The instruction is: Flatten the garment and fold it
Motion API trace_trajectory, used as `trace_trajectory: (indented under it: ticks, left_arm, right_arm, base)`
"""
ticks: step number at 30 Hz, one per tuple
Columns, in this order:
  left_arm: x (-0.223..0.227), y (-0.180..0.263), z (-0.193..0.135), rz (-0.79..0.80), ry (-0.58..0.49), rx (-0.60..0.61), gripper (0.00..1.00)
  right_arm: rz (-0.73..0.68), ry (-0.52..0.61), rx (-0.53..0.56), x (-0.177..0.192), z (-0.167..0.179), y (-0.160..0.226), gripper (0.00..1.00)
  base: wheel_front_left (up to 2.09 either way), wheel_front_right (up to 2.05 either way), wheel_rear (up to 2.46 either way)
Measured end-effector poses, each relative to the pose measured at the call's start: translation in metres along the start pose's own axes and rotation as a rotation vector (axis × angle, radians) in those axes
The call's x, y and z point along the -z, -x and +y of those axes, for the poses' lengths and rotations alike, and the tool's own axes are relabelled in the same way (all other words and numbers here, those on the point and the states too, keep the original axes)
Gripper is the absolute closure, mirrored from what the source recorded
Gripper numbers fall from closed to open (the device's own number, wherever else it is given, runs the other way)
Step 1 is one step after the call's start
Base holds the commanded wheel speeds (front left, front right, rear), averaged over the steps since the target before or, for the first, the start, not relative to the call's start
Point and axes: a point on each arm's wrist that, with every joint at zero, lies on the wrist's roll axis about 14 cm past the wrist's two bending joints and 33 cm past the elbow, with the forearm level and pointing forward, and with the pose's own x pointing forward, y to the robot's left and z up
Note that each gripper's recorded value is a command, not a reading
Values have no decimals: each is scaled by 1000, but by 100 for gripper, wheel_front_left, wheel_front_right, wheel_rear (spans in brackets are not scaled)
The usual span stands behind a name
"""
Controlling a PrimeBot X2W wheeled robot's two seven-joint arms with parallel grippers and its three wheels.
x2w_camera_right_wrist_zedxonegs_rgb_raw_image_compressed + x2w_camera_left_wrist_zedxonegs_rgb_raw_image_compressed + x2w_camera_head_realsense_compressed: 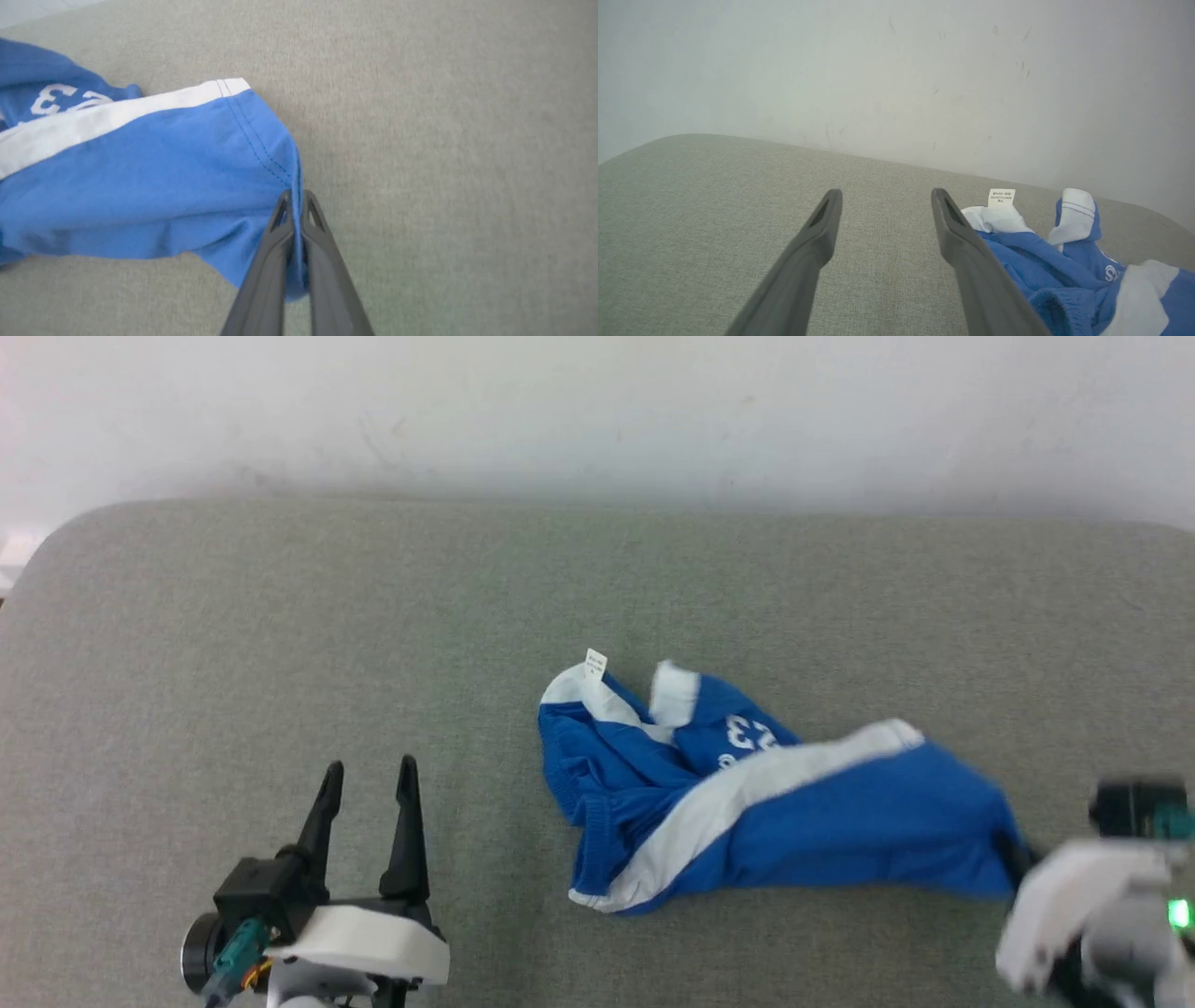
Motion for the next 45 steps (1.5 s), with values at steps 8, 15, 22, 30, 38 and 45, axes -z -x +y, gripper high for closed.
trace_trajectory:
  ticks: [8,15,22,30,38,45]
  left_arm:
    - [8,3,-6,26,-4,24,0]
    - [8,4,-8,29,-13,39,0]
    - [20,15,-22,107,-17,96,0]
    - [76,49,-88,507,-45,376,0]
    - [113,57,-120,743,-123,520,0]
    - [141,47,-126,877,-149,542,0]
  right_arm:
    - [98,-85,148,66,-32,60,49]
    - [-162,-91,160,25,-37,69,0]
    - [-350,-50,135,-13,-27,75,0]
    - [-421,4,73,-36,-3,77,0]
    - [-421,15,31,-40,12,71,0]
    - [-385,25,48,-36,8,58,0]
  base:
    - [0,0,0]
    - [0,0,0]
    - [0,0,0]
    - [0,0,0]
    - [0,0,0]
    - [0,0,0]
